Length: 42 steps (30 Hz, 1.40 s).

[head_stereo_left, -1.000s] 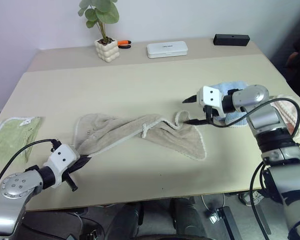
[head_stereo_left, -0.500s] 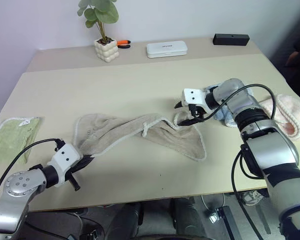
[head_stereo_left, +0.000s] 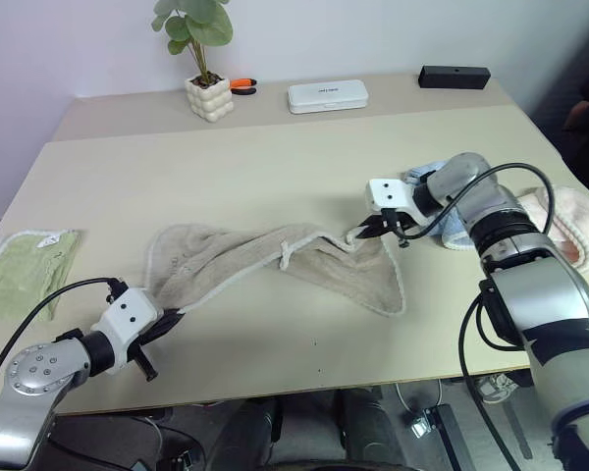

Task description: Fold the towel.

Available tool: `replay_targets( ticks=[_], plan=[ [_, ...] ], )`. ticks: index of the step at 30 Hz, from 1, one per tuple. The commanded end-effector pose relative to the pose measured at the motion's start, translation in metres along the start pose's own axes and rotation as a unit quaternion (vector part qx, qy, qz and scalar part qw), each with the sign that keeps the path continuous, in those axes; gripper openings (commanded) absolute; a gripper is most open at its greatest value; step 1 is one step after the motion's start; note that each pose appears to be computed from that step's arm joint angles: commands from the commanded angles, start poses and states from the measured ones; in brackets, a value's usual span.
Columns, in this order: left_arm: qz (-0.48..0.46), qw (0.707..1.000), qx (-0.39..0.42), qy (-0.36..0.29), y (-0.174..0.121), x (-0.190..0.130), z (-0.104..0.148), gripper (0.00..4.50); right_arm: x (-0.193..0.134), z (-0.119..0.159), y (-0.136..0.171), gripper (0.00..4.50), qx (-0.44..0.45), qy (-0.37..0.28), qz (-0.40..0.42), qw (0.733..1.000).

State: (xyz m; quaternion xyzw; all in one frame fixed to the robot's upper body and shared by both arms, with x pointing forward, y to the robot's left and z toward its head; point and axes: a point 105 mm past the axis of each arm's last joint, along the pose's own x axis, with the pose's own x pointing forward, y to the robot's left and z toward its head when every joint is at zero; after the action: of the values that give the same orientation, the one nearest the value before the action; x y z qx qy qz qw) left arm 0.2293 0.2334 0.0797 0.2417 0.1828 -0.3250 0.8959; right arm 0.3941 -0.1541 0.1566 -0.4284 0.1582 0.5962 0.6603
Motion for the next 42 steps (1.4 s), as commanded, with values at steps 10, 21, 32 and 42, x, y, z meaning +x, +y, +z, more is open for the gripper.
replay_targets(
  ticks=[10,21,32,42],
  plan=[
    [0.272,0.944,0.016,-0.186,0.153,-0.011,0.105,0.00,-0.092,0.050,-0.086,0.07,-0.072,-0.055,-0.385,0.918],
    [0.402,0.865,0.047,-0.296,0.247,-0.065,0.189,0.00,-0.149,0.115,-0.111,0.07,-0.125,-0.148,-0.489,0.851],
    [0.127,0.987,0.033,-0.092,0.107,-0.050,0.051,0.00,-0.057,0.041,0.018,0.07,-0.014,-0.136,-0.160,0.978],
    [0.043,0.997,-0.070,-0.001,0.040,-0.090,0.019,0.00,-0.066,0.024,0.088,0.07,0.099,-0.119,-0.051,0.987]
  ],
)
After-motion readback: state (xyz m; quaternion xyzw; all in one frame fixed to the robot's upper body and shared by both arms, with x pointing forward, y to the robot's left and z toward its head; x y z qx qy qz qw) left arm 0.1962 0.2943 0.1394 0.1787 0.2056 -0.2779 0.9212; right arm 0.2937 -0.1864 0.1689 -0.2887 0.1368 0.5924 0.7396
